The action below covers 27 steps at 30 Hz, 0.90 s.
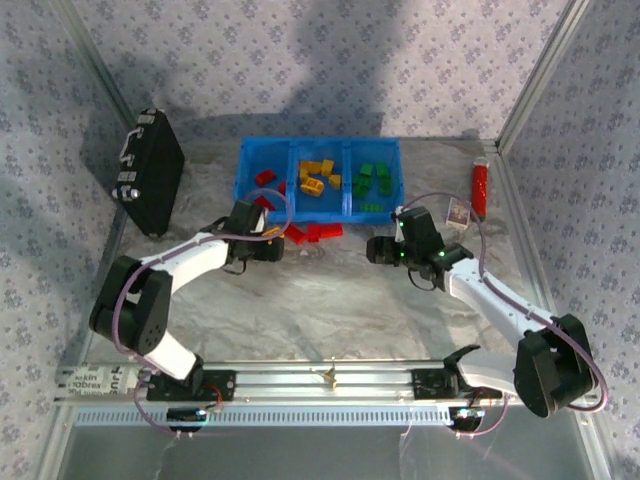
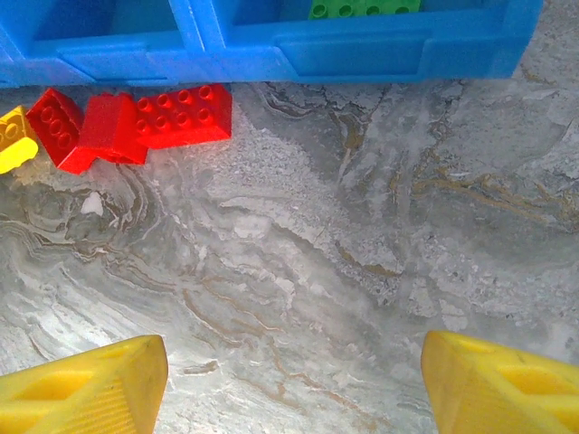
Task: Sort the legos into containers by color
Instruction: Pick up the lego from the center of the table.
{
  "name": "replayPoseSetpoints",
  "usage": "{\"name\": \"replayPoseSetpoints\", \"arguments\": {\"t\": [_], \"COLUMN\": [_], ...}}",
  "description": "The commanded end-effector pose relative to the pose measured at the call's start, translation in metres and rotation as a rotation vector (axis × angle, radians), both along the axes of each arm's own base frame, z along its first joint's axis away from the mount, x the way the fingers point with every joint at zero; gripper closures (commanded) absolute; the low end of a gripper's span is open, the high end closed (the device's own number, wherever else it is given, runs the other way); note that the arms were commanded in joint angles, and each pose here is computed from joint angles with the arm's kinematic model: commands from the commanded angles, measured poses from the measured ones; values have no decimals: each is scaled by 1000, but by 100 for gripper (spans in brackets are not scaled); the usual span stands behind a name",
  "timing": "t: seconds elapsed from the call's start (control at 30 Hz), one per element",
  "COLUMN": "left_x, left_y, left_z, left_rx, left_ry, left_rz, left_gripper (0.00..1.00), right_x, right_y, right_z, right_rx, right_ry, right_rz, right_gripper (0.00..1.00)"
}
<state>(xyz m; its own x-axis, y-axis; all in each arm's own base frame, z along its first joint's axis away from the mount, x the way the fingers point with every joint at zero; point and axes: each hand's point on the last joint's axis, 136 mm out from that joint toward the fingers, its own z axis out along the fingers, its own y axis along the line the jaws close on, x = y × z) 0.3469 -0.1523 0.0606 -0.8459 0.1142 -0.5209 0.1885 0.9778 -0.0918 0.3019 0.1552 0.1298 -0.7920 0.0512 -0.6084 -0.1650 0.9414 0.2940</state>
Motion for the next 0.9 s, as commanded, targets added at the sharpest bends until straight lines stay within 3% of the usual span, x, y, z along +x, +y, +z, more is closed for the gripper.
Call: {"name": "replayPoseSetpoints", "arguments": {"t": [0.0, 0.5, 0.73, 0.87], "left_x": [17, 45, 37, 29], "left_y": [-7, -25, -29, -29], "left_z": [-1, -24, -36, -38], "left_rx": [-29, 8, 32, 60], "left_ry": [-36, 52, 92, 104], "left_rz": [-40, -108, -135, -145], "left_gripper": [9, 16, 44, 55], "right_x": [1, -3, -3, -2], "right_y": [4, -4, -6, -5], "right_z": [12, 8, 8, 8], "right_rx": [18, 4, 5, 7], "right_ry": [-23, -18, -21, -20], "right_rz": [6, -13, -18, -19], "right_gripper": [24, 24, 24, 24]}}
